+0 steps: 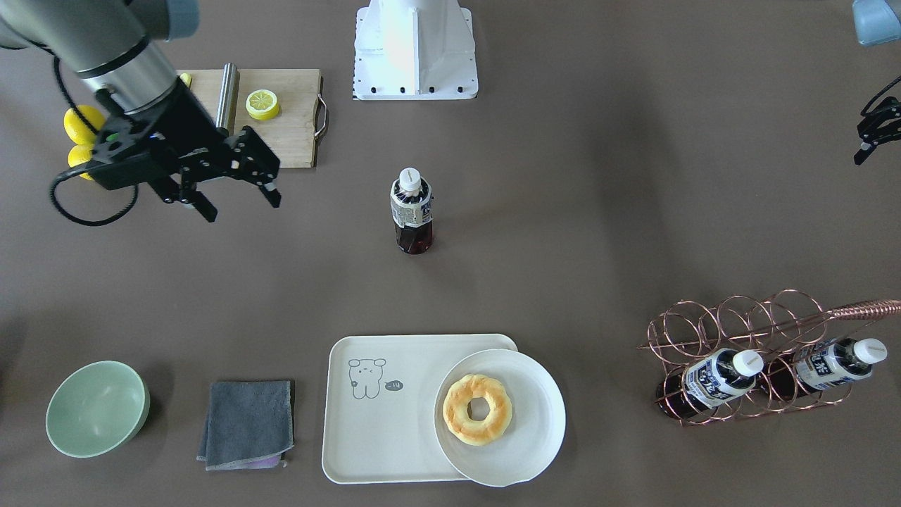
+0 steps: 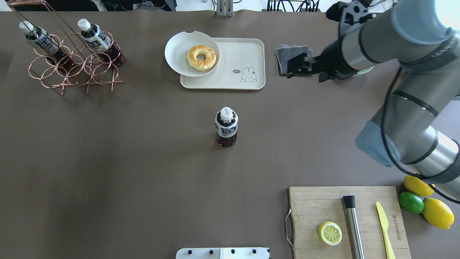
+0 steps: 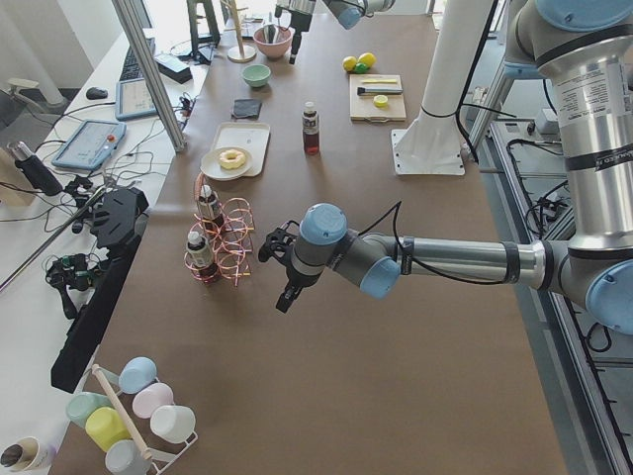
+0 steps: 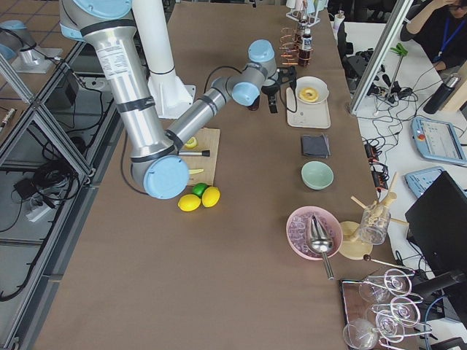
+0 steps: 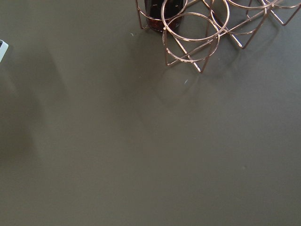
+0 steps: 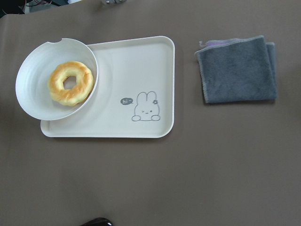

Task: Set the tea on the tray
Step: 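Withdraw the left gripper while the right gripper reaches over the bottle, then lower the right gripper around the bottle cap and grasp it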

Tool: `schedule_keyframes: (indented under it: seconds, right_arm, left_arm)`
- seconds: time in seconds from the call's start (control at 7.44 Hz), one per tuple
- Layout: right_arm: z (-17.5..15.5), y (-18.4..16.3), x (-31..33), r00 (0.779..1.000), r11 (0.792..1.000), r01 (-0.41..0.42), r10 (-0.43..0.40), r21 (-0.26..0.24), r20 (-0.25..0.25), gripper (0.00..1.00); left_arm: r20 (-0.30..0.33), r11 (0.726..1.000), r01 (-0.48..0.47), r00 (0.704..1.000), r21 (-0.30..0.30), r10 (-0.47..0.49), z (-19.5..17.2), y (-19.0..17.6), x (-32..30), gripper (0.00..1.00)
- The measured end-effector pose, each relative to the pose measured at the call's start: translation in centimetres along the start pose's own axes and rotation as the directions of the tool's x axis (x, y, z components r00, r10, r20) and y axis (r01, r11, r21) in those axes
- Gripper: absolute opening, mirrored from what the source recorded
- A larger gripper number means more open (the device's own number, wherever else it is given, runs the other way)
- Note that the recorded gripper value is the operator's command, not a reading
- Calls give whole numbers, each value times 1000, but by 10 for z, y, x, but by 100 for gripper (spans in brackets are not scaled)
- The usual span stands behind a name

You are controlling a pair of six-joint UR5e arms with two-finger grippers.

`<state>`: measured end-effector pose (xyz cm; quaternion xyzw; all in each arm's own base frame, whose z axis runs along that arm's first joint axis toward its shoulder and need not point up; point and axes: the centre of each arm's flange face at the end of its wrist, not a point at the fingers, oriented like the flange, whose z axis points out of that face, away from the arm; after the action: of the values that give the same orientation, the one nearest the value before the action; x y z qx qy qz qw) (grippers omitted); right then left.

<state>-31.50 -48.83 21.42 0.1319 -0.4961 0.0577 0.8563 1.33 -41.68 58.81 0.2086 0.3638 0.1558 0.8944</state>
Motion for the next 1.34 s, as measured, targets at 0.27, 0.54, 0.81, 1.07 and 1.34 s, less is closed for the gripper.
schedule_keyframes:
  seconds: [0.27,0.54,0.81,1.07,1.34]
  right_arm:
    - [9,34,-123,995,999,-49,50,14,-90,100]
    - [15,64,-187,988,998,-62,64,17,-140,100]
    - [29,70,-220,975,998,-67,65,-3,-212,100]
    - [42,80,-230,966,998,-64,55,-25,-252,99]
    - [53,85,-229,961,998,-55,43,-38,-273,98]
  left_arm:
    - [2,1000,6,1000,-16,-6,7,9,-11,100]
    - [2,1000,7,1000,-15,-7,17,17,-21,100]
    - [1,1000,6,1000,-11,-6,24,22,-27,100]
    - [2,1000,9,1000,-13,-8,26,25,-29,100]
    - [2,1000,9,1000,-13,-9,26,25,-29,100]
